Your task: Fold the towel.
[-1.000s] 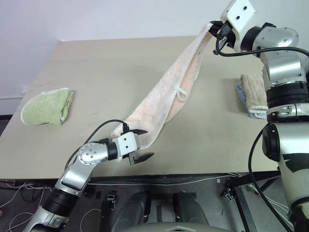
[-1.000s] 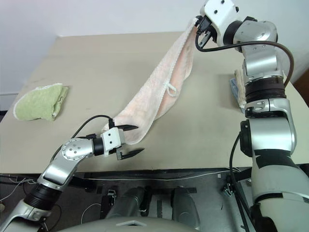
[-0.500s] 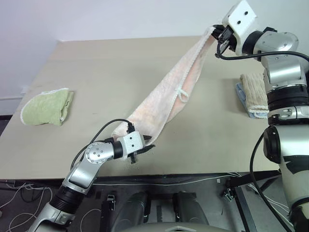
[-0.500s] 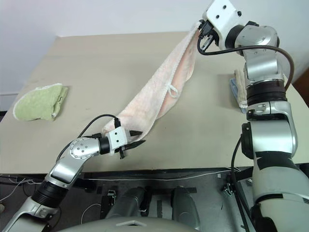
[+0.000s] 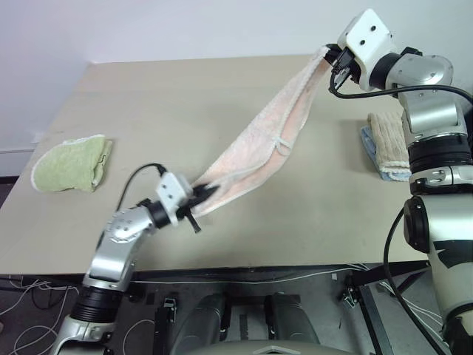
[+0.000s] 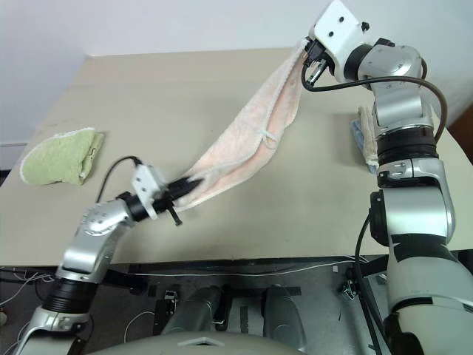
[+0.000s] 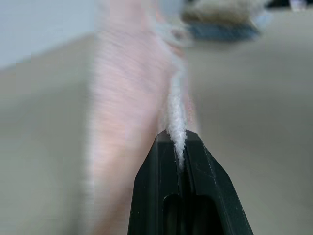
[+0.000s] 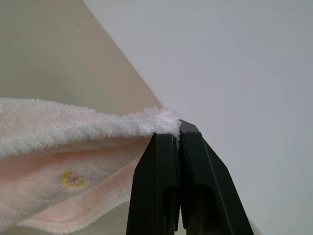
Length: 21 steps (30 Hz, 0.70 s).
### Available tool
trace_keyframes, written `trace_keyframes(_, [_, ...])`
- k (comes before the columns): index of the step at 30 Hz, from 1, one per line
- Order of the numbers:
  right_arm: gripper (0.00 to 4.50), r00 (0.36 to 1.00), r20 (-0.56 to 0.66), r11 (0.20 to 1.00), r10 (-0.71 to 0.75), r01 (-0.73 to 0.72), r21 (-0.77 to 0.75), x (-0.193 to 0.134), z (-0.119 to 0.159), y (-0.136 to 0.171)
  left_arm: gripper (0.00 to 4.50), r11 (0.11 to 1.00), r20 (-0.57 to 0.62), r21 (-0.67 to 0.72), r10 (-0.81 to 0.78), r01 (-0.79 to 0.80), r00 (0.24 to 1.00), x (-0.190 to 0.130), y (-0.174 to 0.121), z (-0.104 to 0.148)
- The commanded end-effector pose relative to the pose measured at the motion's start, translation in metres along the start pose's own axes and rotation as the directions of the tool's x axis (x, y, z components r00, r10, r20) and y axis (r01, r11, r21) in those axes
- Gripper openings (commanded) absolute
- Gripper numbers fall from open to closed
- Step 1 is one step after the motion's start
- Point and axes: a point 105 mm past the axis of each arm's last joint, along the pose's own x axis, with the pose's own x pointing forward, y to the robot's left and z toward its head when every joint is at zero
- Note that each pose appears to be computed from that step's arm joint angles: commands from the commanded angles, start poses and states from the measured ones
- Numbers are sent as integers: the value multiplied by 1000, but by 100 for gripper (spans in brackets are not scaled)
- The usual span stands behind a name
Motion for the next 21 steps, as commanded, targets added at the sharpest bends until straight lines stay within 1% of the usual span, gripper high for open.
trace_keyframes(1, [0,998,30,998,-56,57,-31,-7,9,-16,4,996,83,-64,72,-67,994,-12,31,27])
trace_keyframes(5, [0,998,21,998,-65,66,-24,-8,5,-17,4,996,69,-49,84,-81,994,-22,52,33])
trace_keyframes(8, [0,998,10,997,-68,68,-27,-8,2,-17,4,991,103,-65,124,-118,987,-22,68,42])
trace_keyframes(12, [0,997,11,997,-80,80,-14,-9,2,-20,4,972,159,-84,231,-220,960,-14,98,59])
trace_keyframes(16, [0,992,2,991,-125,125,54,-13,-7,-30,4,945,183,-38,327,-326,927,-8,134,77])
trace_keyframes(18, [0,987,-26,984,-162,163,68,-16,-17,-36,4,936,172,20,343,-352,923,-6,148,81])
trace_keyframes(21, [0,979,-51,976,-195,199,87,-20,-27,-42,4,916,159,50,386,-398,909,-4,171,84])
